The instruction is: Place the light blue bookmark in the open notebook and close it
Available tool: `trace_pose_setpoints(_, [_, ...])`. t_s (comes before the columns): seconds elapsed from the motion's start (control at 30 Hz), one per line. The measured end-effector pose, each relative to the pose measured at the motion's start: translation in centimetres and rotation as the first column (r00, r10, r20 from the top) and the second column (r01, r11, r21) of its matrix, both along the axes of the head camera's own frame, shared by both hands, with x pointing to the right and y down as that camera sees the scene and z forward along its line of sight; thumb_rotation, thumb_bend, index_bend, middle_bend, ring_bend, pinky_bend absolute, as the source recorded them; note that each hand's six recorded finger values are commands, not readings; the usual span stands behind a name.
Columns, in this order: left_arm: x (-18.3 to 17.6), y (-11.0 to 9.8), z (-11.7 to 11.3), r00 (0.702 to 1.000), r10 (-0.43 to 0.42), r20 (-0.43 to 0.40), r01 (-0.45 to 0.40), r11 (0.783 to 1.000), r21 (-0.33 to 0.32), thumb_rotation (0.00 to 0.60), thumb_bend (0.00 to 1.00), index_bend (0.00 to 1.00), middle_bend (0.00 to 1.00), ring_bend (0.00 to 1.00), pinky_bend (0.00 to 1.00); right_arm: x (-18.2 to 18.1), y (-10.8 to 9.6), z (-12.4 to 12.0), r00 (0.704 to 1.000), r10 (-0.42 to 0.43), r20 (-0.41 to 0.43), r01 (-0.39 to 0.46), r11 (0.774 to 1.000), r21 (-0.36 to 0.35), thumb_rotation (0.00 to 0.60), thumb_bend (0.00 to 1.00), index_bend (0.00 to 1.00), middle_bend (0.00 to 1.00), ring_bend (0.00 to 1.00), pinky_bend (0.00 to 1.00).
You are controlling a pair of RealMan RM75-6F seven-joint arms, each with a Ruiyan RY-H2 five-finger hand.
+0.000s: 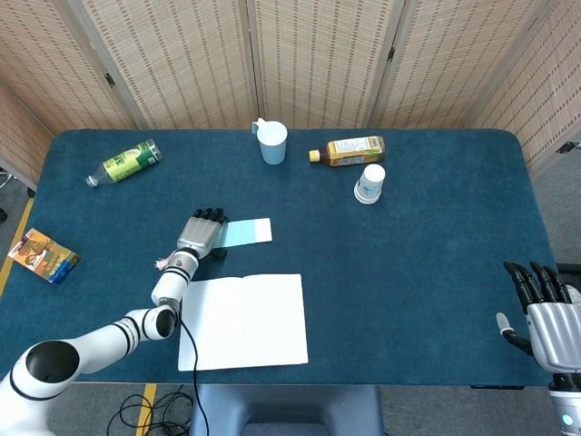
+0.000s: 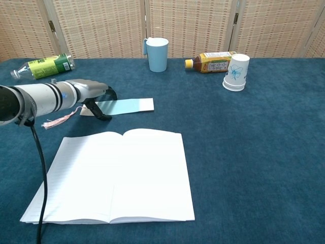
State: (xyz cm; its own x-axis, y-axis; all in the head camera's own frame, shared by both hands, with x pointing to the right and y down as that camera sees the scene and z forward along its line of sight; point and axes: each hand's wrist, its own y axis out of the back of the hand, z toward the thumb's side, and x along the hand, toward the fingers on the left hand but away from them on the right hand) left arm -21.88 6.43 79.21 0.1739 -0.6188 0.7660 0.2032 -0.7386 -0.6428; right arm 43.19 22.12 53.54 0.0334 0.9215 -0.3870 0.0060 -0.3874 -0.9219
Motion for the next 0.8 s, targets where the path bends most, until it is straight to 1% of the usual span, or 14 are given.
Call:
trace_pose_setpoints(0.13, [0.07, 0.06, 0.19, 1.000, 0.000, -0.002, 0.000, 1.000, 0.003, 0.525, 0.34, 0.32, 0.06, 0.04, 0.11, 0.01, -0.04, 0.05, 1.000, 0.000, 0.000, 0.000, 1.000, -0.001, 0.600, 0.29, 0.08, 0.16, 0.06, 0.10])
trace_pose_setpoints(0.3, [0.25, 0.08, 0.30, 1.000, 0.001, -0.008, 0.000, 1.000, 0.013, 0.569, 0.34, 0.35, 0.06, 0.05, 0.11, 0.01, -0.08, 0.07, 1.000, 0.001, -0.001, -0.001, 1.000, -0.001, 0.600, 0.29, 0.08, 0.16, 0.06, 0.10])
trace_pose_setpoints(0.6, [0.48, 0.08, 0.21, 1.000, 0.008, -0.024, -0.007, 1.000, 0.025, 0.572, 0.34, 0.35, 0.06, 0.05, 0.11, 0.07, -0.05, 0.05, 1.000, 0.002, -0.001, -0.002, 1.000, 0.000, 0.600, 0.29, 0.08, 0.16, 0.06, 0.10])
trace_pose_setpoints(0.8, [0.64, -0.19, -0.19, 0.999, 0.015, -0.042, -0.013, 0.999, 0.039, 0.585, 0.34, 0.35, 0.06, 0.05, 0.11, 0.12, -0.10, 0.03, 1.000, 0.004, -0.002, -0.004, 1.000, 0.002, 0.600, 0.29, 0.08, 0.16, 0.06, 0.10])
